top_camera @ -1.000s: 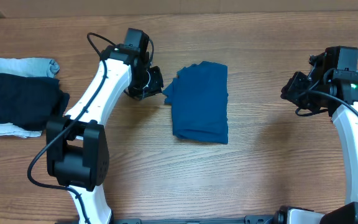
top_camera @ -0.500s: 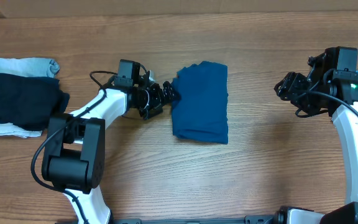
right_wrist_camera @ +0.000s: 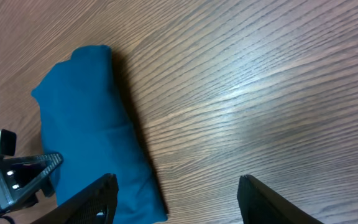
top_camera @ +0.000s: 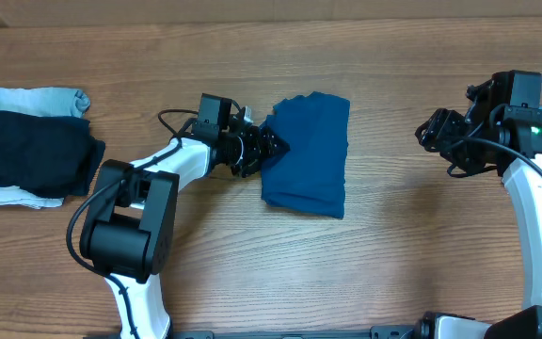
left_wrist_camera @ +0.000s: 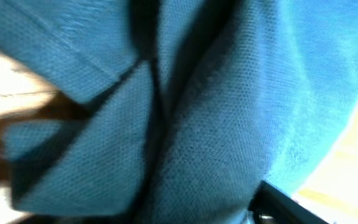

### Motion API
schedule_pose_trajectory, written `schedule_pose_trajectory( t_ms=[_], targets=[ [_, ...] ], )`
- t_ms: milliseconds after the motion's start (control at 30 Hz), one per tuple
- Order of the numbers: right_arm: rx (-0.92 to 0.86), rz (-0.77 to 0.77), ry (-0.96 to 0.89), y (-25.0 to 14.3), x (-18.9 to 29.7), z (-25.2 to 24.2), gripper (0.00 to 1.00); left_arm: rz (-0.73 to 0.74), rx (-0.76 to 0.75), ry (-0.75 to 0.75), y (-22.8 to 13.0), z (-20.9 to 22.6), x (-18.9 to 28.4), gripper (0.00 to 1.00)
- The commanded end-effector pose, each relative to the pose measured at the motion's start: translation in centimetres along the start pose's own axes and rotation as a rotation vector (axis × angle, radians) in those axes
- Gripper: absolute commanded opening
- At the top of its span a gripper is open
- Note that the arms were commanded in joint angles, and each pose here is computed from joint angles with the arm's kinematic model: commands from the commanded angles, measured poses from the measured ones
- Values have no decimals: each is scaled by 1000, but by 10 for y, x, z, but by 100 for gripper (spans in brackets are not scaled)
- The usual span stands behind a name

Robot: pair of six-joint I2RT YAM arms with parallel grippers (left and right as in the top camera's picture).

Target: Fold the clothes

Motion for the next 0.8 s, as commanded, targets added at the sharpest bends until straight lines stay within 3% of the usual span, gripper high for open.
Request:
schedule_pose_trajectory(
  t_ms=[0,100,133,267,333,433,533,767],
  targets=[
    [16,-29,15,7,8,5,66,-1,22,92,-5,34,-19,59],
    [16,-29,15,7,8,5,65,-5,-13,82,-3,32,-19,46],
    [16,-29,15,7,8,5,65,-4,-22,79,-3,32,-19,33],
    [14,-23,13,6,8,5,65,26,-184,-52,-1,11,-18,20],
    [14,-22,13,5,8,5,65,42,-228,-104,2,-2,-16,17],
    [14,-22,12,5,8,5,65,45,-253,-144,10,-28,-6,4],
    [14,-22,12,5,8,5,65,-29,-285,-182,21,-67,27,4],
    [14,-22,12,5,8,5,66,-287,-186,-100,44,-84,109,4]
  ],
)
Point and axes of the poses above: each gripper's point midway between its finger pads, its own x axis back along the fingers, its own z axis along the line the jaws close on, y = z × x, the point moved 6 cm from there along x, back along the fingers, and after that the axes turned 1 degree about x, right-handed, at the moved point
